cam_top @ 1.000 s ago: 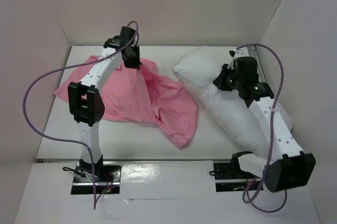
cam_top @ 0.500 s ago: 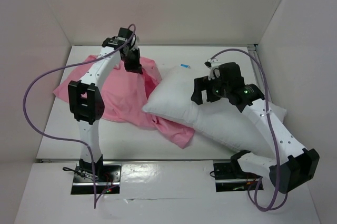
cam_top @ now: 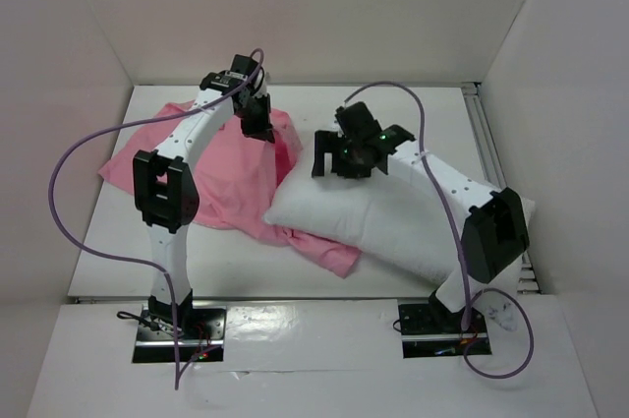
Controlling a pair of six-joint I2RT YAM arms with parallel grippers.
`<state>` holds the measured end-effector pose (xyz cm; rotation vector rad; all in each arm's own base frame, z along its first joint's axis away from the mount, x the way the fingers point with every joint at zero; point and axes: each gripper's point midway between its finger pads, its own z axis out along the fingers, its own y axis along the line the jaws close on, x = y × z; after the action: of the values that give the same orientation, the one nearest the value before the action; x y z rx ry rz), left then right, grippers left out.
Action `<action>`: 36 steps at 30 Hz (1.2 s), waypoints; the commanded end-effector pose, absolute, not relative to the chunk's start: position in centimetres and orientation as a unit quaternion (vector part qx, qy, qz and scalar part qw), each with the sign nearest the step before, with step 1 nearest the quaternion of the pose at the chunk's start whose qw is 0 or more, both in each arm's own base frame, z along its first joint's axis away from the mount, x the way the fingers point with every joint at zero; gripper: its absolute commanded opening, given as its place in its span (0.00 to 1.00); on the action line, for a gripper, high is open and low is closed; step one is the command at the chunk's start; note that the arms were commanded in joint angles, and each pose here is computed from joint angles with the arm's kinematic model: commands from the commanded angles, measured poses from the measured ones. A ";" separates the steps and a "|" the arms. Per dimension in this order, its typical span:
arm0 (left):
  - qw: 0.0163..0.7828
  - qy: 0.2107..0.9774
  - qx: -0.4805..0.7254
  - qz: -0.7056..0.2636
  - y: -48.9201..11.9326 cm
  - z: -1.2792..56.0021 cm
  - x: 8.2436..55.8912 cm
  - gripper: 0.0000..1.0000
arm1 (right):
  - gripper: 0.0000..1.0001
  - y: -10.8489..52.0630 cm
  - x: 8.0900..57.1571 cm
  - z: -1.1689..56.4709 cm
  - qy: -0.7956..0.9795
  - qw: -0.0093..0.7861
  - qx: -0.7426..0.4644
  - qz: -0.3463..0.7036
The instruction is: Put the pillow into the pillowcase
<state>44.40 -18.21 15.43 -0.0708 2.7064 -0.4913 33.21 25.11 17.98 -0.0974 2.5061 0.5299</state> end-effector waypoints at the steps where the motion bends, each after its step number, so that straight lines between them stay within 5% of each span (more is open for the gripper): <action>1: 0.205 0.962 -0.029 -0.181 -18.6 16.8 44.3 0.00 | 0.92 26.9 31.6 15.2 0.938 0.236 0.053 0.248; 3: 0.209 0.960 -0.028 -0.182 -18.6 17.2 44.2 0.00 | 0.61 27.1 32.1 15.2 0.934 0.245 0.064 0.253; 4: 0.205 0.962 -0.029 -0.181 -18.5 17.1 44.0 0.00 | 0.15 26.7 32.4 15.8 0.931 0.259 0.068 0.248; 5: 0.206 0.962 -0.024 -0.179 -18.5 17.1 44.0 0.00 | 0.00 26.5 32.5 16.4 0.928 0.270 0.071 0.247; 18: 0.197 0.964 -0.025 -0.176 -18.5 16.2 44.1 0.00 | 0.00 24.9 28.2 29.9 0.848 0.421 -0.090 0.309; 26: 0.197 0.962 -0.022 -0.187 -19.0 16.3 44.6 0.00 | 0.00 29.4 20.2 25.6 0.857 0.332 -0.227 0.321; 36: 0.204 0.960 -0.011 -0.192 -18.3 18.3 41.8 0.00 | 0.00 31.2 23.6 23.1 0.875 0.334 -0.234 0.262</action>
<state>43.31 -18.38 15.29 -0.0783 2.7325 -0.5049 21.25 30.08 21.24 -0.6075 2.3707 0.6976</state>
